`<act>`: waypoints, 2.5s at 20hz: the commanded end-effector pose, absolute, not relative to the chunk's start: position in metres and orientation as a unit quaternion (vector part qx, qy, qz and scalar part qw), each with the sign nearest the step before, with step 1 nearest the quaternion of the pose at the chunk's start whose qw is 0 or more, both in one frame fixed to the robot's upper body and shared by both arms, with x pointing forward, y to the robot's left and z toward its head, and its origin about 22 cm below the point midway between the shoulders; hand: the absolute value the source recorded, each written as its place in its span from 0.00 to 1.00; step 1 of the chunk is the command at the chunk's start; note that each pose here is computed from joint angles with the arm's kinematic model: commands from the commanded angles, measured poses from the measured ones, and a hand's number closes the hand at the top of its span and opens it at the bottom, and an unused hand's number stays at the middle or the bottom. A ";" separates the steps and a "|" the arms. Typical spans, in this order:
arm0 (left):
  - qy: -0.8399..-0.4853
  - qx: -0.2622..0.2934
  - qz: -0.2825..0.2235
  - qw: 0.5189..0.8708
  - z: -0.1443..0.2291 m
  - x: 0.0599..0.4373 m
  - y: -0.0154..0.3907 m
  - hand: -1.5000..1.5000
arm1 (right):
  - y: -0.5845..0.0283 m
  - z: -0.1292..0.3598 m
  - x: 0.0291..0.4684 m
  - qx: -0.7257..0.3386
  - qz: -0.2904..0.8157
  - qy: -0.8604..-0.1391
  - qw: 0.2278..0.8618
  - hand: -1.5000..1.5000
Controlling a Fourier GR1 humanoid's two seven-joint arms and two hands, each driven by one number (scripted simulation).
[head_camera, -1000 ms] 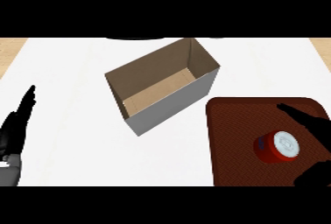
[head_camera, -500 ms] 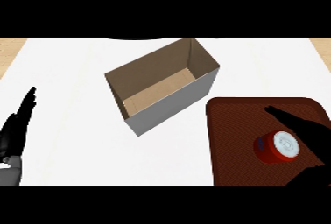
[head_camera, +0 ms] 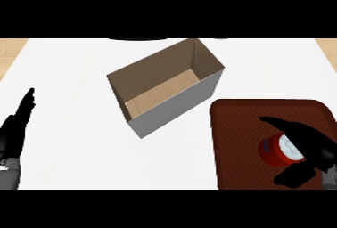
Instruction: Pick the can from the tray and place it in the cardboard box
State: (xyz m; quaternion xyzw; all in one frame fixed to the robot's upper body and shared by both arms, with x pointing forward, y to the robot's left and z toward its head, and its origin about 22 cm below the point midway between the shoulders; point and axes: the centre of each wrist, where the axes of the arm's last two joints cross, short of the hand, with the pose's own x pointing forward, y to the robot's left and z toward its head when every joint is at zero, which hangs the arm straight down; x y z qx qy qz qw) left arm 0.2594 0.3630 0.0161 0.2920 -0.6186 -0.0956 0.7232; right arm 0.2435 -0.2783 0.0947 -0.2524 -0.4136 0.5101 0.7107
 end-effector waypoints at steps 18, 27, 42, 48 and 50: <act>-0.616 0.297 -0.097 0.723 0.022 0.261 0.358 0.50 | -0.245 0.060 0.211 -0.431 0.441 -0.493 0.613 1.00; -0.617 0.296 -0.093 0.723 0.030 0.261 0.362 0.50 | -0.226 0.143 0.199 -0.518 0.359 -0.599 0.494 1.00; -0.619 0.284 -0.103 0.724 0.031 0.267 0.363 0.50 | -0.129 0.203 0.265 -0.385 0.333 -0.700 0.502 1.00; -0.621 0.288 -0.102 0.722 0.015 0.276 0.350 0.50 | -0.085 0.211 0.305 -0.361 0.297 -0.709 0.528 1.00; -0.626 0.295 -0.106 0.714 0.014 0.270 0.352 0.50 | -0.085 0.221 0.339 -0.345 0.277 -0.699 0.562 1.00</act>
